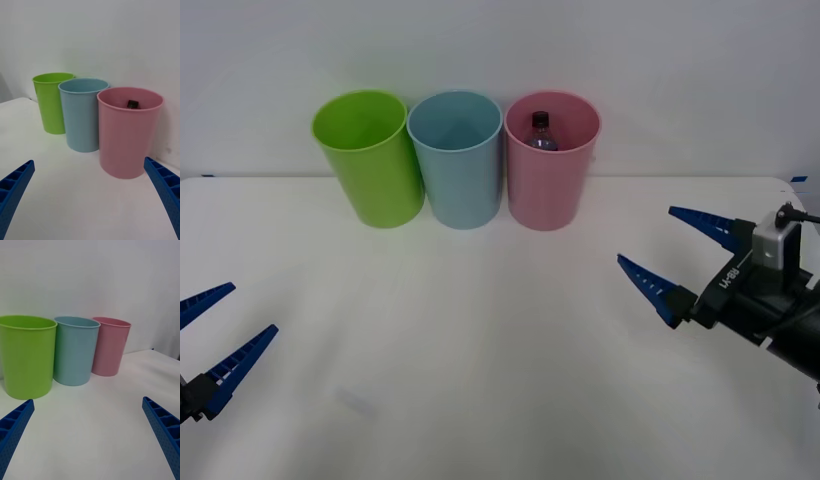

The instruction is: Grasp the object on the table and drop it into the matching bin: aluminum can to the light blue bin, PET bottle to the pink bin.

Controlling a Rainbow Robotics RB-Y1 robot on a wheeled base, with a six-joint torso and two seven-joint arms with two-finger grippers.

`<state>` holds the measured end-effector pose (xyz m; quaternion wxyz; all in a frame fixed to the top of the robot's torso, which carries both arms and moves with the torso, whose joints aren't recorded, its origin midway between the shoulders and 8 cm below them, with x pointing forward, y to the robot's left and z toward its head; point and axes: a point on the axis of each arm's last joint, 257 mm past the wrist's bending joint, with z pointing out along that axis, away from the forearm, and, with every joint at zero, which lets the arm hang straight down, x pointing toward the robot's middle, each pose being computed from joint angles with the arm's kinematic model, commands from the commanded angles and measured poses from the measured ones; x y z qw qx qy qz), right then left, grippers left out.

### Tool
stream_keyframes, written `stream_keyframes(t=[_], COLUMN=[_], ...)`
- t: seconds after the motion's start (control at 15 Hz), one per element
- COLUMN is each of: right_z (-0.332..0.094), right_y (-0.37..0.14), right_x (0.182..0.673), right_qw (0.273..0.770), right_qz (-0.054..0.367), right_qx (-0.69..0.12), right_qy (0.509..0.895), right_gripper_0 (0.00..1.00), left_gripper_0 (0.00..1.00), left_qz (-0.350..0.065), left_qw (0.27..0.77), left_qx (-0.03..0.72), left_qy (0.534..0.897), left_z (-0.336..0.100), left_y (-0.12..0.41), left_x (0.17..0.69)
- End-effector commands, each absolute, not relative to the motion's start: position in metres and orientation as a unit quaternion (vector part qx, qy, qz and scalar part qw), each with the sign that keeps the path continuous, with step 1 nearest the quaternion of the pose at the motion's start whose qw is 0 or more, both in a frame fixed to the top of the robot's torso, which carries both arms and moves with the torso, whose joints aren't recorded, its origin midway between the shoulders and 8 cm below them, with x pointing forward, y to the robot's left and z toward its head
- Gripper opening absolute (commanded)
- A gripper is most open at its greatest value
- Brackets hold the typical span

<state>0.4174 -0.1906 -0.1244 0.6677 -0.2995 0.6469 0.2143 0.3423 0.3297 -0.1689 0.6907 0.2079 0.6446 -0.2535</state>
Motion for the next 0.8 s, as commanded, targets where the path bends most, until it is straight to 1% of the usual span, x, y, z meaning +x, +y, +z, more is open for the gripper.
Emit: stream_keyframes(t=[0.07, 0.27, 0.67, 0.8], right_z=[-0.141, -0.157, -0.179, -0.183], right_y=[-0.207, -0.221, -0.240, -0.250], right_x=[0.392, 0.370, 0.329, 0.318], right_qw=[0.666, 0.658, 0.633, 0.624], right_qz=[0.185, 0.169, 0.179, 0.176], right_qx=[-0.314, -0.332, -0.343, -0.349], right_qy=[0.651, 0.654, 0.671, 0.677], right_gripper_0=[1.00, 1.00, 1.00, 1.00], left_gripper_0=[1.00, 1.00, 1.00, 1.00], left_qz=[-0.253, -0.253, -0.253, -0.253], left_qw=[0.691, 0.691, 0.691, 0.691], left_qx=[0.208, 0.208, 0.208, 0.208], left_qy=[0.645, 0.645, 0.645, 0.645], left_z=[-0.169, -0.169, -0.169, -0.169], left_y=[0.330, 0.330, 0.330, 0.330], left_x=[0.342, 0.342, 0.342, 0.342])
